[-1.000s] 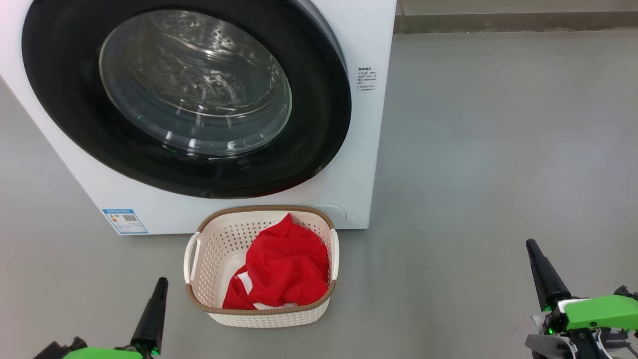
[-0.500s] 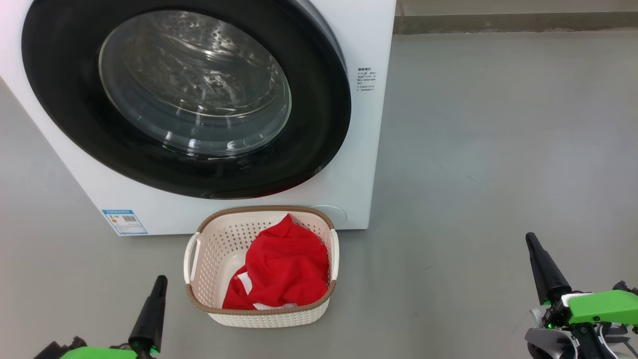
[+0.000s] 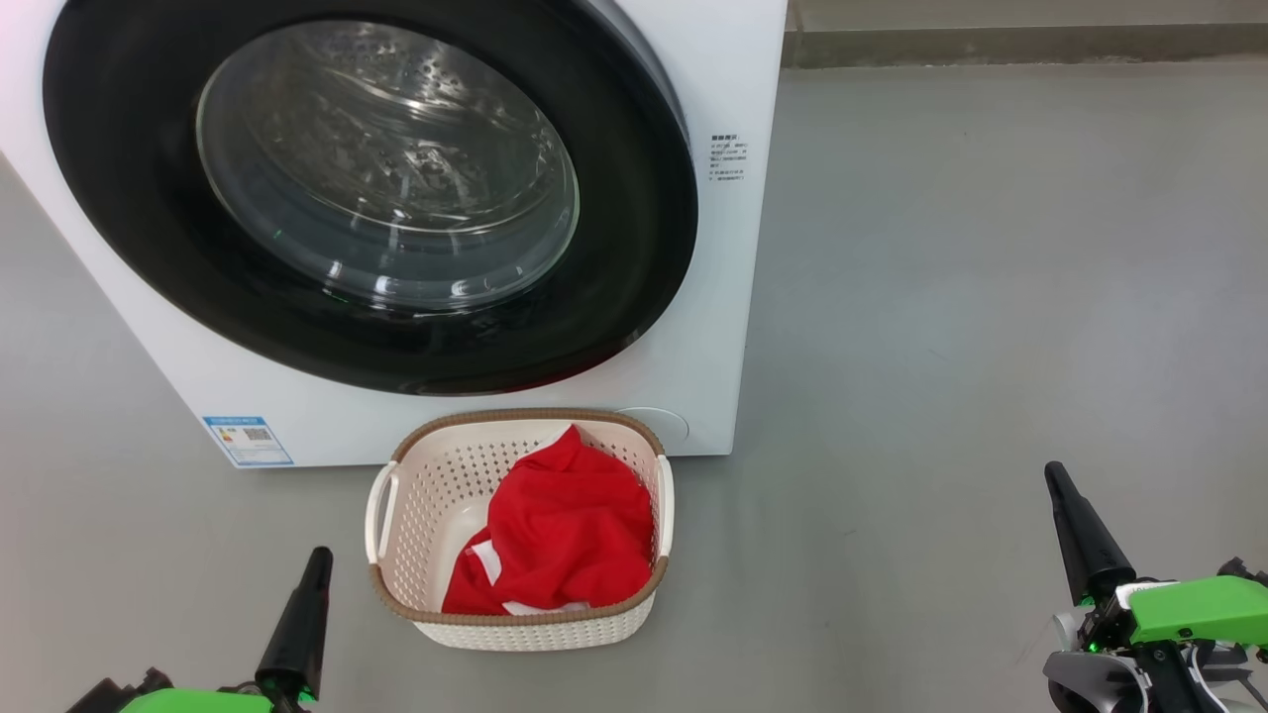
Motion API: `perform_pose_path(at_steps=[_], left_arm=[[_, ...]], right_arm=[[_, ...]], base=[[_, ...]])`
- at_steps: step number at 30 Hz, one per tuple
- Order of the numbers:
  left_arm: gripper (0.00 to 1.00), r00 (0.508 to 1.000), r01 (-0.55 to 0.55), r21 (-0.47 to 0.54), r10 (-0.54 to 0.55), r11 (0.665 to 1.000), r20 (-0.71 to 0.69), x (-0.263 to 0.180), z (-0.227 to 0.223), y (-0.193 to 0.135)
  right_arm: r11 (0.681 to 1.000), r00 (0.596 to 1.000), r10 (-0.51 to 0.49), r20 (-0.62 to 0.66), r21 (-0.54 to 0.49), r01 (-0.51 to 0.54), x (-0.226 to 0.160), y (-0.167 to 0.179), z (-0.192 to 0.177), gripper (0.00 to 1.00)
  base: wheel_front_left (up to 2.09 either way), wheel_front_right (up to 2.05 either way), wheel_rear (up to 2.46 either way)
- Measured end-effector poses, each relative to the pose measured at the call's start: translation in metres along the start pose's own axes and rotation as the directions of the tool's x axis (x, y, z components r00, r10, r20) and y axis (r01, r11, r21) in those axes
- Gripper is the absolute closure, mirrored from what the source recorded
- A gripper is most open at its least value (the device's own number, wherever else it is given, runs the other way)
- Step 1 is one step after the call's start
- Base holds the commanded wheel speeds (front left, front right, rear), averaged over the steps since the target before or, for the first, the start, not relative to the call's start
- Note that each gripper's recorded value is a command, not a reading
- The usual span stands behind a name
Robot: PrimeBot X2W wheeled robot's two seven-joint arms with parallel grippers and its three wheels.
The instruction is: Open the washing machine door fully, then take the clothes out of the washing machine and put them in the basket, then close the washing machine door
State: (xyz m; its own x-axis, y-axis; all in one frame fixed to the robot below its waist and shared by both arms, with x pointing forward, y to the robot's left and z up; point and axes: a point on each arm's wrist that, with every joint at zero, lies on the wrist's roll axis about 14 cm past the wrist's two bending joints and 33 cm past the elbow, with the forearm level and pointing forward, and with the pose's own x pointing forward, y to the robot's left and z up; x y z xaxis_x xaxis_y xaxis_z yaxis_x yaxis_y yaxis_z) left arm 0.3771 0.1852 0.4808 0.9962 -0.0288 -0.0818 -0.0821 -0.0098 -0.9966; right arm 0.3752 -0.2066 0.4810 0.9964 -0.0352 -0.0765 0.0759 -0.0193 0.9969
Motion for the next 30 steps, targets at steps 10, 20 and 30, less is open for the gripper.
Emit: perform_pose_path(at_steps=[10, 20, 30], left_arm=[[1.00, 1.000, 0.000, 0.000, 0.000, 1.000, 0.000, 0.0000, 0.0000, 0.0000], [1.00, 1.000, 0.000, 0.000, 0.000, 1.000, 0.000, 0.0000, 0.0001, 0.0000], [1.00, 1.000, 0.000, 0.000, 0.000, 1.000, 0.000, 0.0000, 0.0001, 0.0000]], right_arm=[[1.000, 1.000, 0.000, 0.000, 0.000, 0.000, 0.0000, 0.0000, 0.0000, 1.00], [1.000, 1.000, 0.000, 0.000, 0.000, 0.000, 0.0000, 0.0000, -0.0001, 1.00], [1.000, 1.000, 0.000, 0.000, 0.000, 0.000, 0.0000, 0.0000, 0.0000, 1.00]], base=[[0.00, 0.00, 0.00], [0.00, 0.00, 0.00], [0.00, 0.00, 0.00]])
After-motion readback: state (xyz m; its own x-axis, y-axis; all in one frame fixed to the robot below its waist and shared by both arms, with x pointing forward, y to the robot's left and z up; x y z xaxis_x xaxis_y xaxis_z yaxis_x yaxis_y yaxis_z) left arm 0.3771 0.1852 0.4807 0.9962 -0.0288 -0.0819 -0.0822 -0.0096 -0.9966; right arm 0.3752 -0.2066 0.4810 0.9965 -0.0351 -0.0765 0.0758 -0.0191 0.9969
